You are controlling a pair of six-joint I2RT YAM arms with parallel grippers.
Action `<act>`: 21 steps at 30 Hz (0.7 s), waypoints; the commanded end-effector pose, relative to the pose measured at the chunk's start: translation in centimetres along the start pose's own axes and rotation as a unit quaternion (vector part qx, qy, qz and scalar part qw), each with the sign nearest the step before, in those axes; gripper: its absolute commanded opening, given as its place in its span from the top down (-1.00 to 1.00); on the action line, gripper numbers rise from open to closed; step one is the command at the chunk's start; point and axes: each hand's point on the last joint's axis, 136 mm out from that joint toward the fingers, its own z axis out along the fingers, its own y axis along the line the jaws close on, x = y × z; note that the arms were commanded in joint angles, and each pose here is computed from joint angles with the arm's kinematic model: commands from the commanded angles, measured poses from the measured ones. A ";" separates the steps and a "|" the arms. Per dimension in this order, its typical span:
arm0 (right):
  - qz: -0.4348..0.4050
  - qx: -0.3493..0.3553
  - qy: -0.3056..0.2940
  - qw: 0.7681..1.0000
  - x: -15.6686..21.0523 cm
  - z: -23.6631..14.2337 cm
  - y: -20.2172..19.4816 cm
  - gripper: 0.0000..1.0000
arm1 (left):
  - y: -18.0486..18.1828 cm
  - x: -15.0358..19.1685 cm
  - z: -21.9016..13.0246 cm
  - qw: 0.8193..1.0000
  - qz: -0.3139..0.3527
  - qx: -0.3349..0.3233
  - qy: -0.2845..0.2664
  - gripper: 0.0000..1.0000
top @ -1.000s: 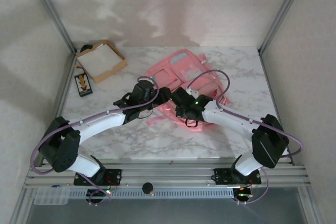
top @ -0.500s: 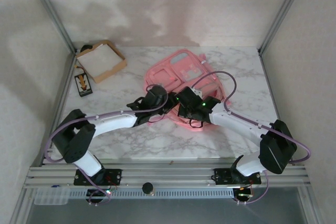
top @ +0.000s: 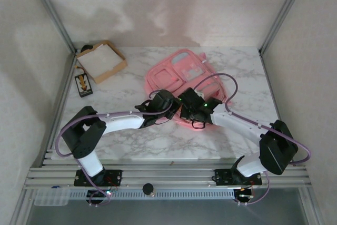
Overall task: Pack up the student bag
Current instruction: Zip the student bag at the top-center of the table.
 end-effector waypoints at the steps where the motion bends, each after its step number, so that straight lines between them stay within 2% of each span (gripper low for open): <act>1: 0.004 0.046 -0.016 0.999 -0.5 -1.2 -3.2 1.00 | 2.1 -3.5 -0.3 0.996 -0.002 -0.048 -0.078 1.00; 7: 0.014 0.073 -0.028 0.997 -1.7 -2.9 -6.5 1.00 | 4.6 -7.6 -3.2 0.984 0.032 -0.104 -0.138 1.00; 10: 0.028 0.076 -0.040 0.996 -3.6 -3.4 -7.9 1.00 | 6.1 -9.4 -5.0 0.977 0.048 -0.123 -0.165 1.00; 15: 0.027 0.042 -0.032 0.998 -6.0 -2.9 -8.0 1.00 | 8.3 -12.3 -6.1 0.971 0.069 -0.155 -0.168 1.00; 21: 0.011 0.044 -0.032 0.998 -8.1 -2.0 -8.1 1.00 | 9.0 -18.4 -8.3 0.956 0.121 -0.196 -0.183 1.00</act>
